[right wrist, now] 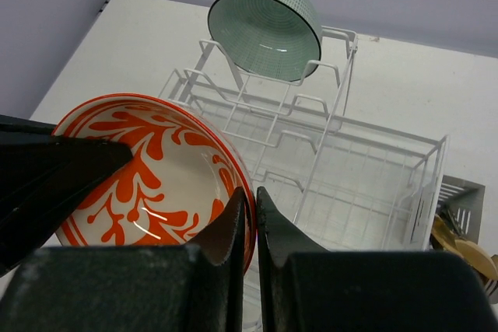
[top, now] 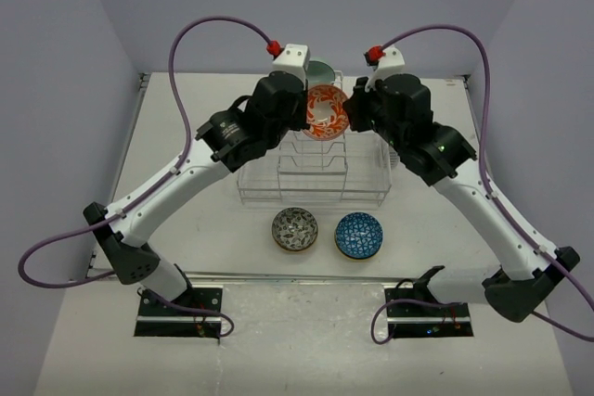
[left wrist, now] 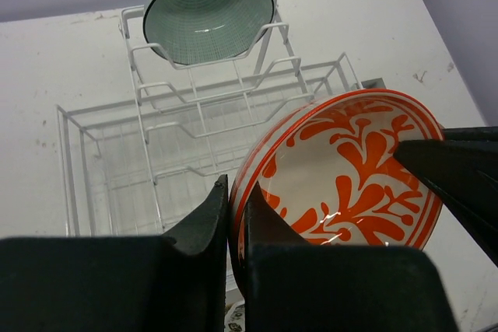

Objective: Unload the bowls from the dish rack

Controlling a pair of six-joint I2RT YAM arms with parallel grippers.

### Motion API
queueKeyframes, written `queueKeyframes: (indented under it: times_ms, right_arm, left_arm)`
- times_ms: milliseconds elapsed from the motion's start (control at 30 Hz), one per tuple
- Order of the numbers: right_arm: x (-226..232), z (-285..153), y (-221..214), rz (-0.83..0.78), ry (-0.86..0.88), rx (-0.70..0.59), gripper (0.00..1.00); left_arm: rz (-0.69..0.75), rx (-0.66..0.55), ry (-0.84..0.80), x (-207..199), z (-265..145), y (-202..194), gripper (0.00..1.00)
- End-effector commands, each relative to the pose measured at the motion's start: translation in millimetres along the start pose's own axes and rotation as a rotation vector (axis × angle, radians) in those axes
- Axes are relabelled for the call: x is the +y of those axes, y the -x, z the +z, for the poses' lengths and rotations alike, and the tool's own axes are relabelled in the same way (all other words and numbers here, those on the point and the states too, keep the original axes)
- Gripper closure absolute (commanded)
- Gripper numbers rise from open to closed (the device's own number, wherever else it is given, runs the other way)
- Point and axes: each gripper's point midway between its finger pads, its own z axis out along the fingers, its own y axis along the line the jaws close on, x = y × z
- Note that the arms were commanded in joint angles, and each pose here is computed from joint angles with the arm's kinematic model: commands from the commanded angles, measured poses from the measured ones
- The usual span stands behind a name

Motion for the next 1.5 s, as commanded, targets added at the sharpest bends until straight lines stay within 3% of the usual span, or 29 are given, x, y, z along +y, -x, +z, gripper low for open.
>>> queueKeyframes:
  times_ms: [0,100,133,167,200,233,300,400,567,733,1000,1233,1467]
  right_arm:
    - [15,-16,38,0.045,0.055,-0.117,1.00]
    - [16,-19,37,0.050,0.062,-0.113,0.98]
    - [18,-21,36,0.054,0.077,-0.110,0.86]
    - [19,-26,38,0.063,0.087,-0.116,0.68]
    - [18,-30,36,0.067,0.091,-0.112,0.48]
    - [18,-35,36,0.076,0.095,-0.112,0.19]
    - [12,-51,31,0.079,0.093,-0.111,0.01]
    - [-1,-76,22,0.077,0.073,-0.119,0.01]
    - [-28,-114,-1,0.085,0.010,-0.120,0.01]
    - [-42,-133,-15,0.097,-0.023,-0.118,0.01]
    - [-43,-133,-28,0.094,-0.018,-0.098,0.01]
    - [-43,-124,-42,0.085,-0.021,-0.057,0.01]
    - [-37,-115,-51,0.088,0.008,-0.039,0.01]
  left_arm:
    - [-0.040,-0.076,0.002,4,-13,28,1.00]
    - [-0.047,-0.082,-0.021,8,-26,31,1.00]
    - [-0.046,-0.078,-0.033,7,-29,29,1.00]
    - [-0.045,-0.076,-0.050,7,-34,28,1.00]
    - [-0.041,-0.061,-0.090,3,-38,24,1.00]
    - [-0.037,-0.056,-0.118,5,-49,20,1.00]
    - [-0.028,-0.025,-0.204,-2,-62,9,1.00]
    - [-0.025,0.007,-0.309,0,-96,-9,1.00]
    - [-0.022,0.195,-0.406,9,-122,-90,1.00]
    - [-0.080,0.319,-0.331,34,-118,-164,1.00]
    - [-0.239,0.313,-0.226,49,-95,-208,1.00]
    - [-0.218,0.415,-0.140,49,-61,-254,1.00]
    - [-0.220,0.404,-0.121,46,-44,-264,0.95]
